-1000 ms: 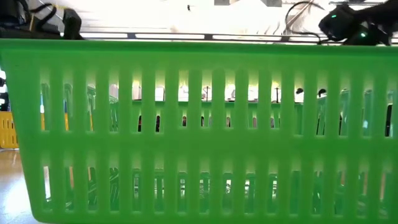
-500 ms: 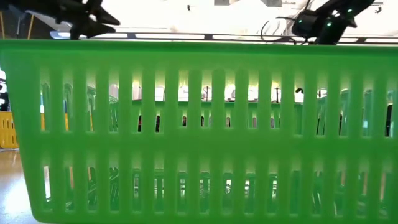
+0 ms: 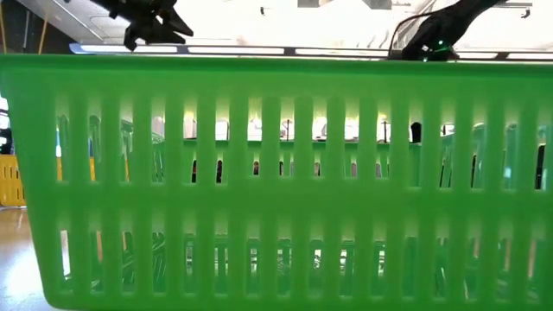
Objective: Sort crayons
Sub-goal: Put the gray crayon into the black bin
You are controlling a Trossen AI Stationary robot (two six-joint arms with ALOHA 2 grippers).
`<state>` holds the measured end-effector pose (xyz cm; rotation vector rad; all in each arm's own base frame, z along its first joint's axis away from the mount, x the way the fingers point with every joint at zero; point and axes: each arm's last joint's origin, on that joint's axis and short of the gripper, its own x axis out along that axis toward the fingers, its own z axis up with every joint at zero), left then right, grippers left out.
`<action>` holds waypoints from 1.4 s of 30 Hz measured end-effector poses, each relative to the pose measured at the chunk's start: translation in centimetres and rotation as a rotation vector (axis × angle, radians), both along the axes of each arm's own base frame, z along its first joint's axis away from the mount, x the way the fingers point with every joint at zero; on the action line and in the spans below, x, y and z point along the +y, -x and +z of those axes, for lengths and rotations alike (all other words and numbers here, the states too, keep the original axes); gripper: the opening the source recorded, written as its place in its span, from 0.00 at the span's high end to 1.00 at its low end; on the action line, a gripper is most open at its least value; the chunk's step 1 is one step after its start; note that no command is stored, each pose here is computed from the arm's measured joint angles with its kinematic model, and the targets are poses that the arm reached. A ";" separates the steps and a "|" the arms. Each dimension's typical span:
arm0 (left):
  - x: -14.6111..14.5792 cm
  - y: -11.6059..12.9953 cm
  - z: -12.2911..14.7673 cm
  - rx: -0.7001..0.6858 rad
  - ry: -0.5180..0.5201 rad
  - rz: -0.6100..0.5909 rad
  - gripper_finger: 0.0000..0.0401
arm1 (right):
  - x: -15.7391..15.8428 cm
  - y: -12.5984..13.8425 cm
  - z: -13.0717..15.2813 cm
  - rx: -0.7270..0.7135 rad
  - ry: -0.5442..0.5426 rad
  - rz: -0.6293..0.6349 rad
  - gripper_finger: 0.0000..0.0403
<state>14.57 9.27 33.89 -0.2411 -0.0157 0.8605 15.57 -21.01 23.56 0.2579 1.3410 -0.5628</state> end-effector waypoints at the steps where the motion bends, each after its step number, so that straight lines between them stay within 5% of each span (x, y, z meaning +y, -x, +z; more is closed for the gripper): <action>1: 0.0 -0.1 0.1 -0.001 0.000 0.000 0.68 | -0.2 -0.2 -0.1 0.011 0.004 0.045 0.66; 7: 0.0 -0.1 0.4 -0.008 -0.004 0.000 0.68 | -1.0 -1.7 -1.1 0.076 0.065 0.354 0.66; 12: 0.1 -0.1 0.4 -0.008 -0.005 0.005 0.68 | -1.6 -3.1 -3.0 0.144 0.076 0.480 0.66; 24: 0.1 -0.1 0.4 -0.008 -0.005 0.007 0.68 | -2.6 -4.5 -6.3 0.284 0.074 0.542 0.66; 36: 0.1 -0.1 0.4 -0.009 -0.005 0.008 0.68 | -2.6 -5.0 -6.5 0.302 0.099 0.676 0.66; 42: 0.1 -0.1 0.4 -0.009 -0.004 0.008 0.68 | -2.6 -5.0 -6.5 0.290 0.095 0.641 0.66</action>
